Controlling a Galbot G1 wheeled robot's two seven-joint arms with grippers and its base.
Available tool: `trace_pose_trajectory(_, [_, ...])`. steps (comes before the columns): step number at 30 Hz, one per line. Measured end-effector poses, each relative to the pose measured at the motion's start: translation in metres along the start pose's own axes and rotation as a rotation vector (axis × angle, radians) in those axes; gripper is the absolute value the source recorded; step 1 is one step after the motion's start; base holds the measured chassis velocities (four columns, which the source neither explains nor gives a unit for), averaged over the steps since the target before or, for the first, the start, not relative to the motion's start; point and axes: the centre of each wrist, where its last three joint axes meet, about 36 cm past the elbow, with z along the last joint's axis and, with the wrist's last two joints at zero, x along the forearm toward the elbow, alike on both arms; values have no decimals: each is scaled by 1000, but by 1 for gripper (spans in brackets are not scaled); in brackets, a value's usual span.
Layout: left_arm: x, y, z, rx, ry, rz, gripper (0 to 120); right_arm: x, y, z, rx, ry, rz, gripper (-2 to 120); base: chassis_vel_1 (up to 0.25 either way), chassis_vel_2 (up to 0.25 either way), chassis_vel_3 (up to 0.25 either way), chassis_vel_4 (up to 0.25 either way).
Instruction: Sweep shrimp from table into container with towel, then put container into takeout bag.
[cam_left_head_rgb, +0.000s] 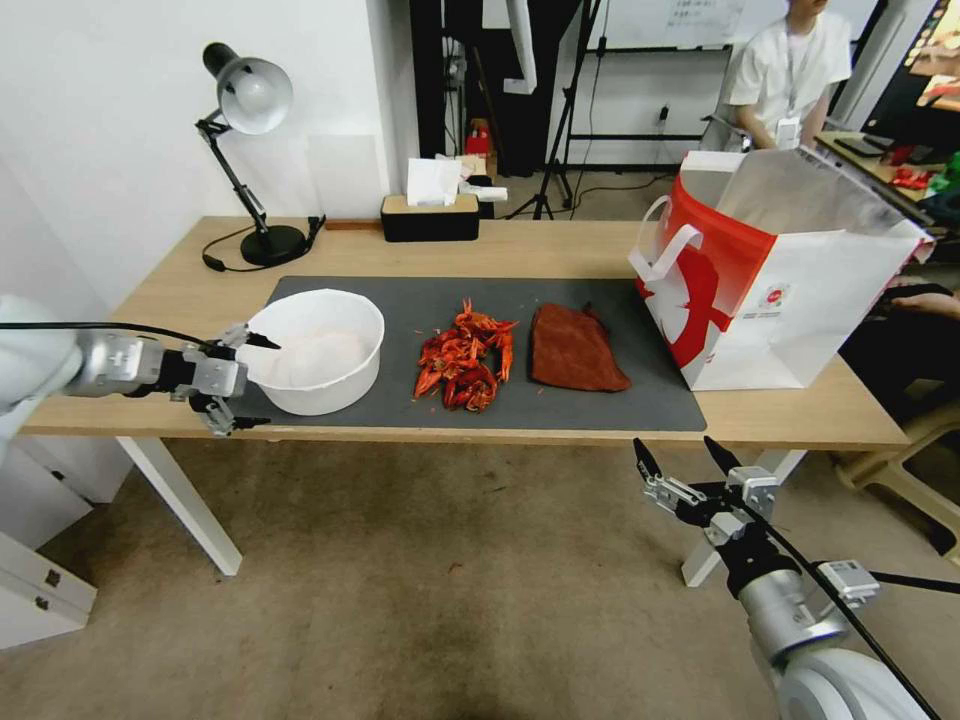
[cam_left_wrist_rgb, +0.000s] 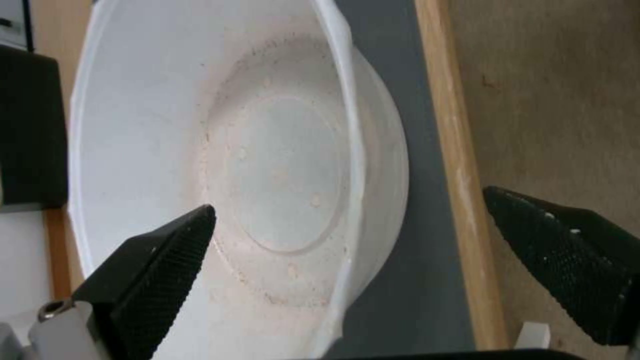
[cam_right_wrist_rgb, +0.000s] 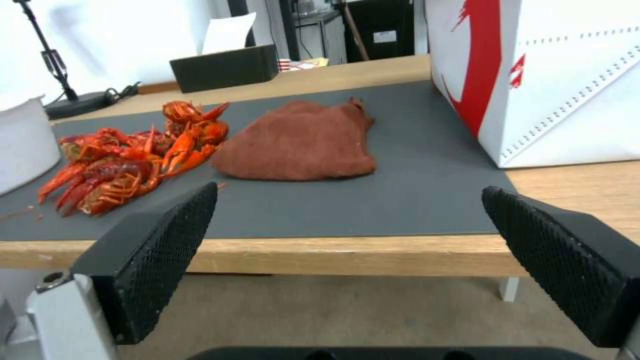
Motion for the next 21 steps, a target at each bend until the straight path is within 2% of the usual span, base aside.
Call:
trace_pose_trajectory(5, [-9,15,-3,-64,21,23,100,2,0,2,-1,0,7,100,0,0,0,0])
trace_pose_trajectory(13, [-17,27,-6,-114,40,56,100,2,-1,4,0,4,13,100,0,0,0,0])
trace_pose_trajectory(16, [-18,36,-8,-130,42,69,100,2,-1,5,26,11,10,100,0,0,0,0])
trace_pose_trajectory(21, [-26,46,-8,-150,45,99,90,1,1,8,30,15,10,100,0,0,0,0])
